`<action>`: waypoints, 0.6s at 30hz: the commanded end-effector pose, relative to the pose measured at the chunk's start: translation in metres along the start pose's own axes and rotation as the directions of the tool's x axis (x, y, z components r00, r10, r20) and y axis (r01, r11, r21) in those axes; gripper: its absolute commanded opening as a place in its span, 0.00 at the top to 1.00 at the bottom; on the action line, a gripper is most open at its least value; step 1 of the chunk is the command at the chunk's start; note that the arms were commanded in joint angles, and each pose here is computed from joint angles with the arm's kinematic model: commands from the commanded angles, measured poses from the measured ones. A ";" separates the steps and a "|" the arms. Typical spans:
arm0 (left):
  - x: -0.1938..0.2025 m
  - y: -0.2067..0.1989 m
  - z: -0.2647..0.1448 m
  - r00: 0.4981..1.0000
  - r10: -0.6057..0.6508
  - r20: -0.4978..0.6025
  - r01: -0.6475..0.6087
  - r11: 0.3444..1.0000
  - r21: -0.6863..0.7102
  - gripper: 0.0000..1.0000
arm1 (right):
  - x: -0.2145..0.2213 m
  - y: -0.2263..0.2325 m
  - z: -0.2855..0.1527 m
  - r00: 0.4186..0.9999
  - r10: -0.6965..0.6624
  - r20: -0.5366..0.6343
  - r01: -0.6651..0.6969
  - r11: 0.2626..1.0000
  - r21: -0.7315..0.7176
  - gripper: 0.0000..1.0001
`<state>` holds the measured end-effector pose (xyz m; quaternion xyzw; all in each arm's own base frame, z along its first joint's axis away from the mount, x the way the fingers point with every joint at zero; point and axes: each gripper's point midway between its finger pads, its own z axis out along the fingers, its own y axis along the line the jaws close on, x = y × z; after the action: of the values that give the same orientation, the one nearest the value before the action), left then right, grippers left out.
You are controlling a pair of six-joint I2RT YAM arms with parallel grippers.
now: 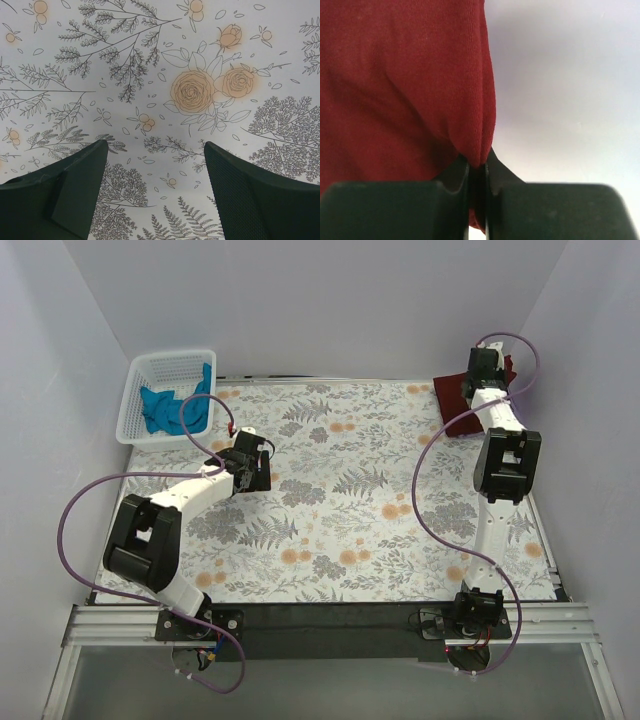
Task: Fold and stack the t-shirts
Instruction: Neatly place the folded tshirt to the corner
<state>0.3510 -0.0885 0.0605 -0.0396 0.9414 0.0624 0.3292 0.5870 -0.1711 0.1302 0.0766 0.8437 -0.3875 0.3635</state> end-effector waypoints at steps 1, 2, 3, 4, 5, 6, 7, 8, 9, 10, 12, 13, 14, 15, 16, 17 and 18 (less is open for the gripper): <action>-0.015 -0.002 -0.004 0.999 -0.022 0.029 0.022 1.000 0.010 0.23 | -0.007 -0.023 0.005 0.997 0.079 0.027 -0.081 0.989 0.121 0.87; -0.015 -0.002 -0.004 0.999 -0.022 0.028 0.022 1.000 0.012 0.23 | -0.006 -0.027 0.004 0.996 0.082 0.024 -0.084 0.987 0.139 0.74; -0.015 -0.002 -0.003 0.999 -0.022 0.027 0.021 1.000 0.011 0.23 | -0.006 -0.029 0.005 0.996 0.085 0.023 -0.088 0.986 0.143 0.67; -0.015 -0.003 -0.004 0.999 -0.024 0.027 0.023 1.000 0.015 0.23 | -0.004 -0.030 0.005 0.996 0.086 0.021 -0.088 0.985 0.148 0.62; -0.015 -0.003 -0.004 0.999 -0.022 0.027 0.022 1.000 0.016 0.23 | -0.004 -0.035 0.003 0.996 0.090 0.019 -0.092 0.981 0.171 0.51; -0.016 -0.003 -0.004 0.999 -0.023 0.028 0.022 1.000 0.015 0.24 | -0.003 -0.037 0.003 0.995 0.095 0.016 -0.096 0.978 0.185 0.45; -0.016 -0.003 -0.004 0.999 -0.023 0.027 0.022 1.000 0.018 0.24 | -0.003 -0.040 0.001 0.995 0.100 0.014 -0.101 0.975 0.200 0.41; -0.016 -0.003 -0.004 0.999 -0.023 0.027 0.022 1.000 0.018 0.24 | -0.004 -0.045 -0.002 0.994 0.108 0.015 -0.108 0.970 0.217 0.36; -0.016 -0.003 -0.004 0.999 -0.023 0.028 0.022 1.000 0.017 0.24 | -0.003 -0.048 -0.003 0.994 0.111 0.014 -0.111 0.968 0.226 0.34; -0.016 -0.003 -0.004 0.999 -0.024 0.027 0.024 1.000 0.018 0.24 | -0.003 -0.050 -0.005 0.993 0.121 0.015 -0.121 0.965 0.233 0.31; -0.017 -0.003 -0.005 0.999 -0.027 0.030 0.026 0.999 0.018 0.24 | -0.006 -0.059 -0.014 0.991 0.135 0.022 -0.136 0.961 0.241 0.28; -0.018 -0.003 -0.006 0.999 -0.030 0.033 0.029 0.999 0.023 0.24 | -0.008 -0.061 -0.017 0.990 0.138 0.028 -0.141 0.961 0.236 0.29; -0.019 -0.003 -0.007 0.999 -0.030 0.034 0.030 0.999 0.025 0.24 | -0.017 -0.069 -0.027 0.987 0.154 0.050 -0.161 0.961 0.223 0.28; -0.021 -0.003 -0.009 0.998 -0.037 0.041 0.035 0.999 0.027 0.24 | -0.013 -0.067 -0.031 0.988 0.147 0.046 -0.153 0.965 0.215 0.28; -0.022 -0.003 -0.010 0.998 -0.039 0.044 0.038 0.999 0.028 0.24 | -0.017 -0.067 -0.038 0.988 0.144 0.055 -0.153 0.967 0.204 0.28; -0.024 -0.003 -0.011 0.998 -0.044 0.047 0.042 0.999 0.032 0.24 | -0.027 -0.075 -0.052 0.983 0.163 0.083 -0.176 0.967 0.182 0.27; -0.025 -0.003 -0.013 0.997 -0.050 0.051 0.048 0.998 0.034 0.24 | -0.024 -0.072 -0.057 0.984 0.157 0.082 -0.168 0.973 0.160 0.26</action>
<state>0.3516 -0.0900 0.0599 -0.0411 0.9427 0.0549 0.3266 0.5499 -0.1889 0.1369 0.1234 0.8201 -0.4454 0.3376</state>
